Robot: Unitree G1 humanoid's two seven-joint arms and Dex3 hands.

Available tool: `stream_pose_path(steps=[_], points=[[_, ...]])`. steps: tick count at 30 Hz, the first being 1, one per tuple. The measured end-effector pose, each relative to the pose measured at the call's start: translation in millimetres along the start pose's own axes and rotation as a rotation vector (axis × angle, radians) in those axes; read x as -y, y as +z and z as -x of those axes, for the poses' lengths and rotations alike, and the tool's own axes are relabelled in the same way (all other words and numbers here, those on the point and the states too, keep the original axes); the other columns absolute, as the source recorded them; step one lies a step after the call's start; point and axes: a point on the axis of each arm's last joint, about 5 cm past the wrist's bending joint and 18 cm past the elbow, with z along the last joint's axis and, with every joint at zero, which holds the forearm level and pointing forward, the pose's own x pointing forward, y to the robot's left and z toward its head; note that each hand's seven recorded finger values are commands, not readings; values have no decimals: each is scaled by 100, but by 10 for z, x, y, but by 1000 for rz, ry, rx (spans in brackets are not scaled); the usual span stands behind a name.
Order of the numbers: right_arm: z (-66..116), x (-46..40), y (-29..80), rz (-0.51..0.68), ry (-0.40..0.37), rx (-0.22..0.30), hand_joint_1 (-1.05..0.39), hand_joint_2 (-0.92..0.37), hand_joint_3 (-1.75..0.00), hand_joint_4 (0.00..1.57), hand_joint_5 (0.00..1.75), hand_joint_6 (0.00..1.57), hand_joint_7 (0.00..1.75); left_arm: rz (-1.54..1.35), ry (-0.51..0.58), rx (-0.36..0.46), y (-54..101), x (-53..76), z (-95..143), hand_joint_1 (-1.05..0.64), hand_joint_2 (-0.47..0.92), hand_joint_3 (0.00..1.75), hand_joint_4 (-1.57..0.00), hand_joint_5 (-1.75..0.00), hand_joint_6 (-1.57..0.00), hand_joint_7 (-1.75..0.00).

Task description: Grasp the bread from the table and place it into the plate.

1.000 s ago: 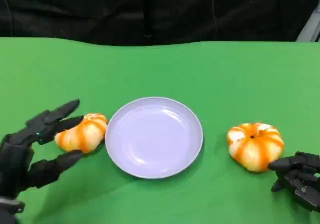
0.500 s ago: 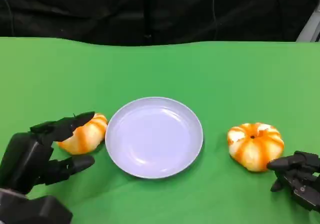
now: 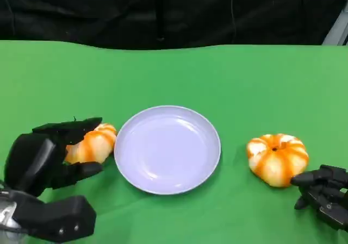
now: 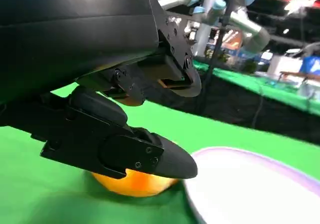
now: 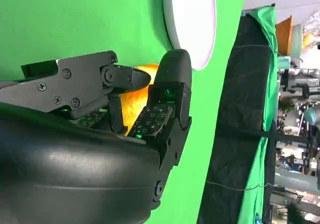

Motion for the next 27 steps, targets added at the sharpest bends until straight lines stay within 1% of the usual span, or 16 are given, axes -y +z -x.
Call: stream_pose_path(steps=[5, 9, 14, 21, 27], points=[[0, 0, 0, 0, 1, 0, -2, -92, -38, 77, 138, 98, 65, -17, -33, -14, -1, 21, -34, -81, 92, 19, -62, 0, -63, 0], [-1, 0, 1, 0, -3, 1, -3, -92, -37, 77, 137, 98, 65, -44, -75, -47, -9, 7, -108, -81, 92, 22, -60, 0, -62, 0], [-1, 0, 2, 1, -6, 2, -2, -92, -37, 77, 137, 97, 65, -52, -142, -74, -8, 18, -137, -81, 92, 27, -56, 0, -58, 0], [0, 0, 4, 4, -9, 6, -2, -92, -37, 77, 136, 97, 66, -53, -224, -118, -17, 65, -122, -81, 92, 32, -57, -1, -57, 0], [-5, 0, 10, 5, -10, 10, -1, -92, -37, 77, 135, 97, 65, -44, -224, -125, -12, 69, -144, -82, 92, 34, -56, 0, -57, 0]])
